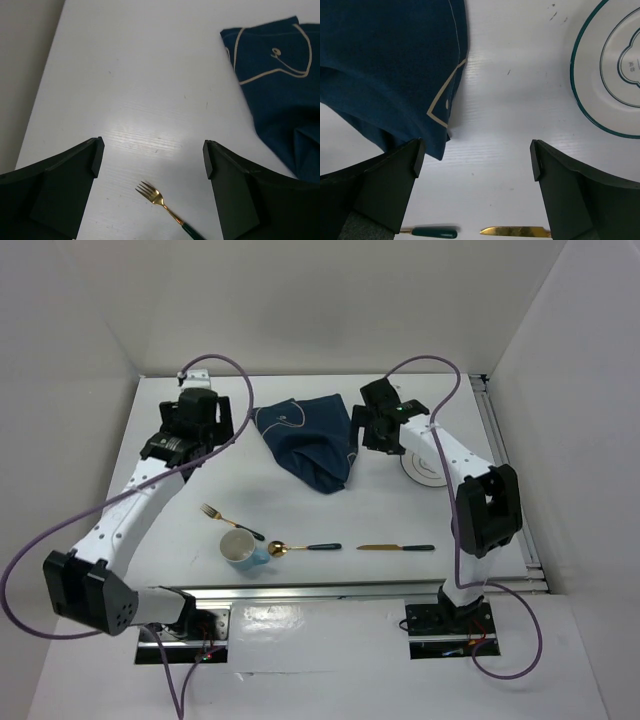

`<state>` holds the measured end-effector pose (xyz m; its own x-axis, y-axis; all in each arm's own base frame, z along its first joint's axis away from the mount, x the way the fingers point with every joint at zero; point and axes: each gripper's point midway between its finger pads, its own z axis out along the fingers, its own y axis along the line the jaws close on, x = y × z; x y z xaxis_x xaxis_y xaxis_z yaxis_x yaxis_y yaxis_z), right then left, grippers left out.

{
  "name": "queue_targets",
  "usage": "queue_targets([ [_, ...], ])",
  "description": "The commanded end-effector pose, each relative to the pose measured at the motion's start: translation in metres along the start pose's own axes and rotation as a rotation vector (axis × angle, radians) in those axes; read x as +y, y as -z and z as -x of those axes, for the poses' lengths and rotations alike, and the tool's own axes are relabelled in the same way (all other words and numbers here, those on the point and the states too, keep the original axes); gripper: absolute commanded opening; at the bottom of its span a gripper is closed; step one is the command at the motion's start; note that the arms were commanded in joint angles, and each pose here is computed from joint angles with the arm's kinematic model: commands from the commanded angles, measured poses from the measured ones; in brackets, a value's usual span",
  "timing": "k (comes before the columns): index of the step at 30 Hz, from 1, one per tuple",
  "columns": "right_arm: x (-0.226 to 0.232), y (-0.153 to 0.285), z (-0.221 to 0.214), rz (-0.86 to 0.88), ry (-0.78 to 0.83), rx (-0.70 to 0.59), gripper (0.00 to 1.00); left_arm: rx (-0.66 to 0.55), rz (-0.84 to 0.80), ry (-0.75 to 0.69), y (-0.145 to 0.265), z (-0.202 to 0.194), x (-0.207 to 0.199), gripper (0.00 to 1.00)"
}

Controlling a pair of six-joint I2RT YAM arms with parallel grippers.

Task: Set the dinner table for one person

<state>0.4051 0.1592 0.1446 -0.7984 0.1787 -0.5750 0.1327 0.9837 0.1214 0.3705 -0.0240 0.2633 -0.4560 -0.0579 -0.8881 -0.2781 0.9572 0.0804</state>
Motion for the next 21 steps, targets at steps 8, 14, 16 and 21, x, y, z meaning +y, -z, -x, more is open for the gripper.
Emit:
queue_targets([
  [8,0.019,-0.001,-0.009,0.114,0.006,-0.020,1.00,0.235,-0.295,0.103,0.001,-0.035,-0.071,1.00],
  [14,0.048,0.015,-0.051,0.313,0.120,-0.027,0.96,0.320,-0.495,0.166,0.016,-0.070,-0.106,0.97],
  [16,0.067,0.029,-0.058,0.395,0.178,-0.072,0.94,0.325,-0.533,0.201,0.017,-0.075,-0.113,0.92],
  [21,0.072,0.020,-0.086,0.393,0.254,-0.059,0.93,0.457,-0.609,0.238,0.026,-0.110,-0.130,0.81],
])
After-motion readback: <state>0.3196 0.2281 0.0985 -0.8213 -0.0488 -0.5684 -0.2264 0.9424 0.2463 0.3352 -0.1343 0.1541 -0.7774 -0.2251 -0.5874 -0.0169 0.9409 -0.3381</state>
